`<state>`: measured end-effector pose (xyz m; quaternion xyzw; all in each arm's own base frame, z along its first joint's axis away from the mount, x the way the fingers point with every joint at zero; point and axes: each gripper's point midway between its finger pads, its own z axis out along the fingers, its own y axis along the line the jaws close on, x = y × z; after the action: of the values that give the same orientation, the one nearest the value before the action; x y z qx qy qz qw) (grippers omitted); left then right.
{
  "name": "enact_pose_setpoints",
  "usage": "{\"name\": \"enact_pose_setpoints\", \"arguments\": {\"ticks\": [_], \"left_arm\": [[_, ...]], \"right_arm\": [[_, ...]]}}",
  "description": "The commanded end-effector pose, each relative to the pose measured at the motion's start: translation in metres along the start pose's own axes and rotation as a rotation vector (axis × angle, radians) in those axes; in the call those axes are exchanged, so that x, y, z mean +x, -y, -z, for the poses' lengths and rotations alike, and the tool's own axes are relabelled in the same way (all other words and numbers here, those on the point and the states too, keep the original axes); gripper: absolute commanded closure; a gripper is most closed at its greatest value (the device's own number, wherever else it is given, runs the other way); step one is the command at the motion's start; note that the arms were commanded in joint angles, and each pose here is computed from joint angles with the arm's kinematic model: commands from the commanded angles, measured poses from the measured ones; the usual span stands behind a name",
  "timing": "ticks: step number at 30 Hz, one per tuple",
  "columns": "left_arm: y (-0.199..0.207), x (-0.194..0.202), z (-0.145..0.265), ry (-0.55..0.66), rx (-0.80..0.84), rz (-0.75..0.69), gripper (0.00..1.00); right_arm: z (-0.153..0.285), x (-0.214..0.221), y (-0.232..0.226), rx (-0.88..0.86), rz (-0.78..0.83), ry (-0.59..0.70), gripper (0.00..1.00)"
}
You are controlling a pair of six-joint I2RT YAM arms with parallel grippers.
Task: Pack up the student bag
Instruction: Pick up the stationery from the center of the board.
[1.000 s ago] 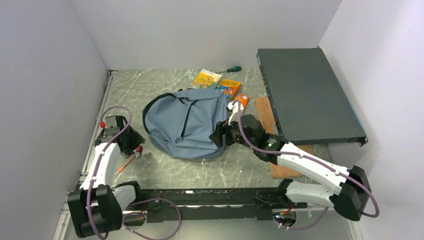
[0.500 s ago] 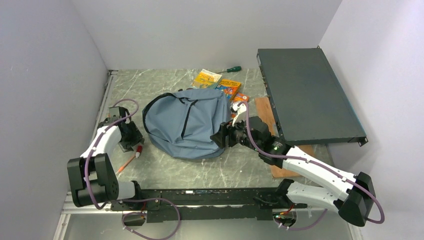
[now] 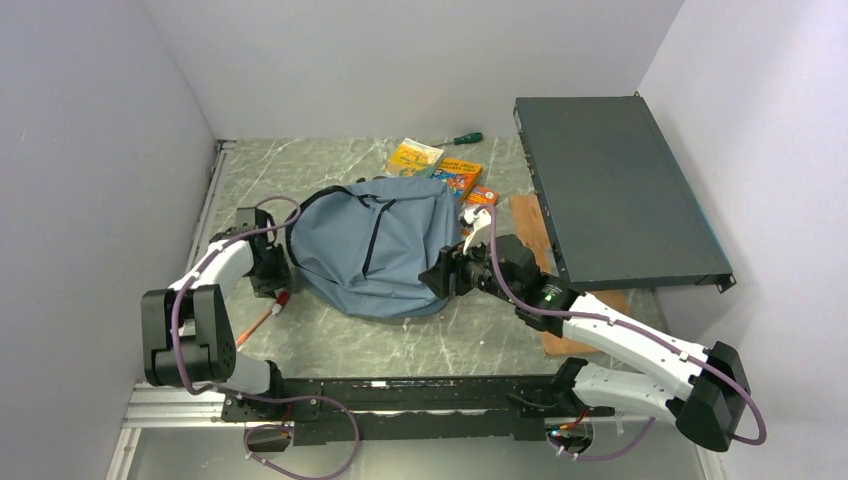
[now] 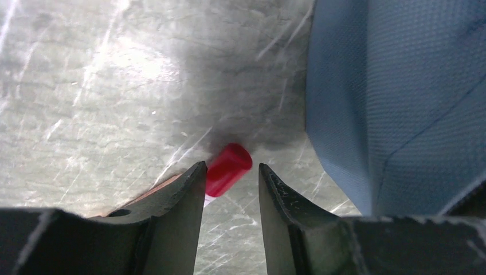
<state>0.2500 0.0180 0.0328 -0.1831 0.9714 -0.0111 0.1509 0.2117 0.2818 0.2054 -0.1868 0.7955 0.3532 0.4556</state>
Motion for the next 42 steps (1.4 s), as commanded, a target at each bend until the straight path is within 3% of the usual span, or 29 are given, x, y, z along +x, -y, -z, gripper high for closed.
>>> {"name": "enact_pose_setpoints", "arguments": {"ticks": [1, 8, 11, 20, 24, 35, 42], "left_arm": [[0.006, -0.008, -0.003, -0.001, -0.013, -0.065, 0.58], [0.008, -0.004, -0.008, -0.045, -0.027, -0.071, 0.73], [0.009, -0.002, -0.006, -0.042, -0.039, -0.08, 0.74], [0.007, 0.01, -0.003, -0.087, -0.076, -0.042, 0.5], [0.007, 0.018, 0.002, -0.104, -0.077, -0.015, 0.49], [0.01, 0.028, -0.006, -0.138, -0.091, -0.013, 0.64], [0.012, 0.022, 0.01, -0.101, -0.078, 0.006, 1.0]], "right_arm": [[-0.001, -0.014, -0.009, -0.037, -0.008, 0.05, 0.33], [0.003, -0.015, -0.008, -0.033, -0.013, 0.064, 0.34], [0.003, -0.016, -0.008, -0.031, -0.012, 0.064, 0.34], [0.004, -0.016, -0.009, -0.033, -0.026, 0.066, 0.34], [0.005, -0.017, -0.009, -0.039, -0.038, 0.079, 0.34], [0.002, -0.022, -0.015, -0.06, -0.042, 0.088, 0.34], [0.003, -0.021, -0.012, -0.048, -0.044, 0.09, 0.34]]}}
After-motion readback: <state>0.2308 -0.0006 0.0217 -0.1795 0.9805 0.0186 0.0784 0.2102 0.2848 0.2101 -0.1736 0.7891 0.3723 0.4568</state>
